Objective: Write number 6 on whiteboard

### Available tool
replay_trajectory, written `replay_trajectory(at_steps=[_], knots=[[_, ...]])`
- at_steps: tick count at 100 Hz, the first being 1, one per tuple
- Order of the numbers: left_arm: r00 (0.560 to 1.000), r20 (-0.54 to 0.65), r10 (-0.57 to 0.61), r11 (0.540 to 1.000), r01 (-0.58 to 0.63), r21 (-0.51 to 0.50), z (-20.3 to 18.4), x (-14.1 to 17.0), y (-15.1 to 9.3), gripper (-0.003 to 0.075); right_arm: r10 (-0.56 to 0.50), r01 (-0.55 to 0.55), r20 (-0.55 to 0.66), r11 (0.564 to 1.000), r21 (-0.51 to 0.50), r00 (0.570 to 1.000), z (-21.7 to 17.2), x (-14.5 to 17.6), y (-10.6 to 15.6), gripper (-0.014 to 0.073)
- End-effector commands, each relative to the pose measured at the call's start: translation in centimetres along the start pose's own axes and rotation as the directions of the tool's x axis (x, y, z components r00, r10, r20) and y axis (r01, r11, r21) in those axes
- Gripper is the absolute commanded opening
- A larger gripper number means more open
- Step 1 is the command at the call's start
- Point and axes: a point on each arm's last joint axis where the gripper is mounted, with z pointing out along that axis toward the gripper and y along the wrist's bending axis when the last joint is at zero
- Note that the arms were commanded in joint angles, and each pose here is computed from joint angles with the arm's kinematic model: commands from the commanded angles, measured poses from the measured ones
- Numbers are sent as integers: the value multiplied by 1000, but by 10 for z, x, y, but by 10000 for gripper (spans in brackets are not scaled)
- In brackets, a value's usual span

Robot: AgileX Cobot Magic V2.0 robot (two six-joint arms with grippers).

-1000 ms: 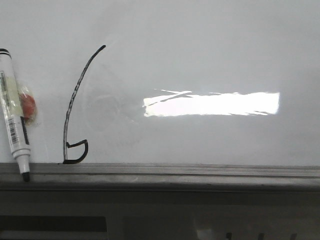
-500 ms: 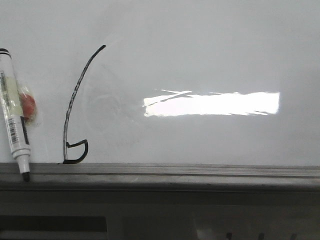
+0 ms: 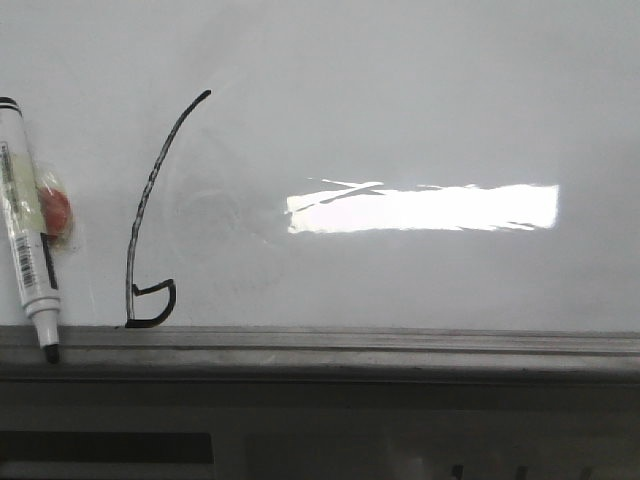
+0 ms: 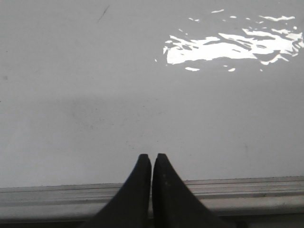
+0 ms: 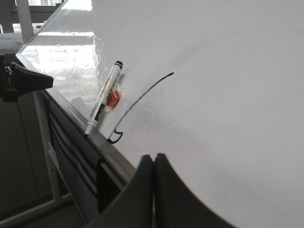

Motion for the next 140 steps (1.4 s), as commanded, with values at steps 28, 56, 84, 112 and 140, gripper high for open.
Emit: replay_trajectory(at_steps=[28, 56, 84, 112, 140], knots=[[997, 69, -21, 1000, 22, -3, 0, 1, 0, -20, -18, 8, 95, 995, 104, 995, -1, -15, -10, -64], [997, 71, -21, 1000, 22, -3, 0, 0, 0, -20, -42, 10, 73, 918, 396, 996, -8, -8, -35, -64], [997, 71, -21, 1000, 22, -3, 0, 0, 0, -20, -16, -32, 75, 798, 602, 997, -26, 23, -46, -64], [997, 71, -21, 1000, 22, -3, 0, 0, 0, -20, 111, -24, -76, 698, 715, 991, -43, 43, -45, -64], [997, 78, -26, 1000, 26, -2, 0, 0, 0, -20, 216, -20, -172, 674, 738, 961, -54, 60, -35, -64]])
